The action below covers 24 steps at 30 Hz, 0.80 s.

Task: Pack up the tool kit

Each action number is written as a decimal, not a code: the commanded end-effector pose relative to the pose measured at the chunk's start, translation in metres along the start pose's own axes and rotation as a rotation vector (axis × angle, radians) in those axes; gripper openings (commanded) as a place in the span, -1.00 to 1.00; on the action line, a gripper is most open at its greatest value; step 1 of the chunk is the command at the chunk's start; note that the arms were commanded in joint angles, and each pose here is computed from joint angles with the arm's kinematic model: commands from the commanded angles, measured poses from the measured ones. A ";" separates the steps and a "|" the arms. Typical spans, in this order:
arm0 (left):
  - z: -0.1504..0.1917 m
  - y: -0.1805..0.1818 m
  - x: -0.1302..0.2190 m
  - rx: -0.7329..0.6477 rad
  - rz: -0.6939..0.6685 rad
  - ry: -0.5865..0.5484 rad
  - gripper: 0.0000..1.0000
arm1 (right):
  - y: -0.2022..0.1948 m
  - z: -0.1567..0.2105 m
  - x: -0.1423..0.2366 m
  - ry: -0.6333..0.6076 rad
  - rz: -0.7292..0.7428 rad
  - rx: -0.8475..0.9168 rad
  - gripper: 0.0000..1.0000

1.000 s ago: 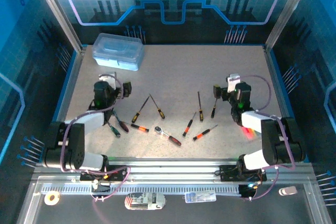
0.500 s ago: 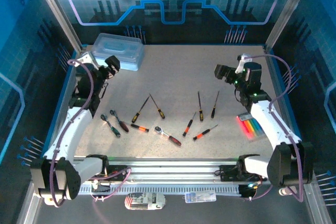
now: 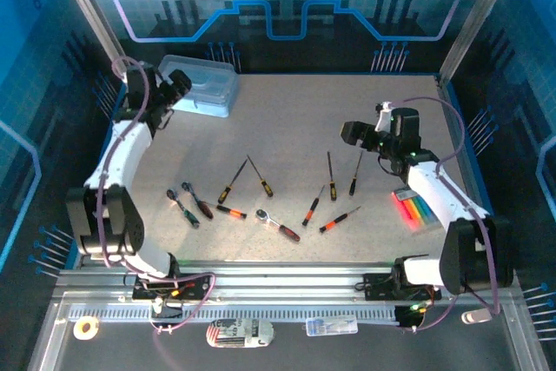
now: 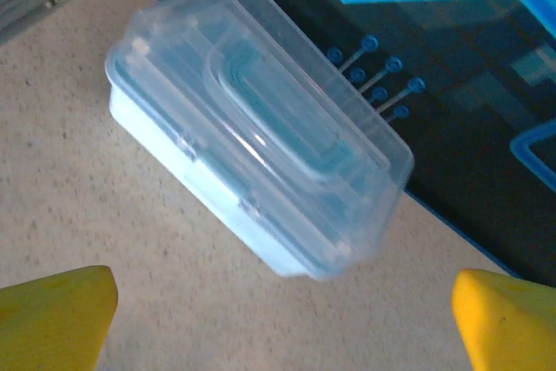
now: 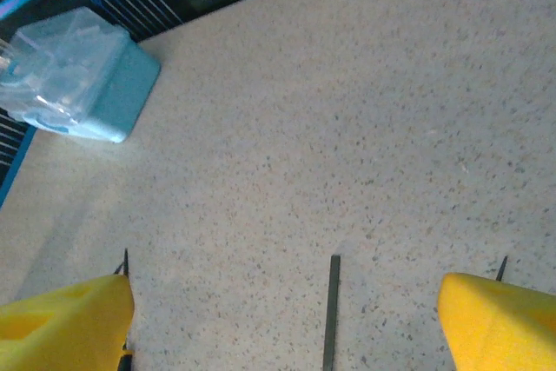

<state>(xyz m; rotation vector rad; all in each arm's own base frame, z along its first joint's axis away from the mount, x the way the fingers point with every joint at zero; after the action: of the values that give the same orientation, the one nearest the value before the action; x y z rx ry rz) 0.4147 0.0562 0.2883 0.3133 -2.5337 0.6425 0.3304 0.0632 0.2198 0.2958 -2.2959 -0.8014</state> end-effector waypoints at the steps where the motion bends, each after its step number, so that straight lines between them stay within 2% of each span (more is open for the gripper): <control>1: -0.021 0.022 -0.025 0.015 -0.011 0.023 0.98 | 0.005 0.003 -0.009 0.055 -0.040 -0.012 0.76; 2: -0.028 0.025 -0.033 0.016 -0.017 0.022 0.98 | 0.012 -0.005 -0.008 0.041 -0.059 -0.003 0.71; 5: -0.045 0.031 -0.060 0.002 0.030 0.054 0.68 | 0.018 -0.007 -0.008 0.066 -0.096 0.007 0.62; 6: -0.049 0.034 -0.068 -0.002 0.023 0.065 0.67 | 0.020 -0.007 -0.008 0.071 -0.106 0.013 0.62; 12: -0.061 0.043 -0.099 -0.066 -0.004 0.033 0.76 | 0.022 -0.007 -0.007 0.067 -0.114 0.026 0.67; 24: -0.045 0.063 -0.155 -0.137 0.006 0.035 0.93 | 0.020 -0.002 -0.019 0.104 -0.120 0.020 0.68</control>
<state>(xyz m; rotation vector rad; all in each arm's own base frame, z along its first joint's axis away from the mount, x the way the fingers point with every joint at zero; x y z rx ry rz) 0.5328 0.1397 0.2120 0.2804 -2.4722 0.5151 0.3422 0.0771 0.2152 0.4170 -2.2048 -0.8141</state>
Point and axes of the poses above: each hand's point on the last joint's axis, 136 mm out from that joint toward the fingers, its own x axis back along the fingers, its own y axis along the line the jaws close on, z = x × y, the point moved 8 cm from there along x, back along the fingers, and after that the axes turned 11 degrees about -x, right-handed, at the moved point
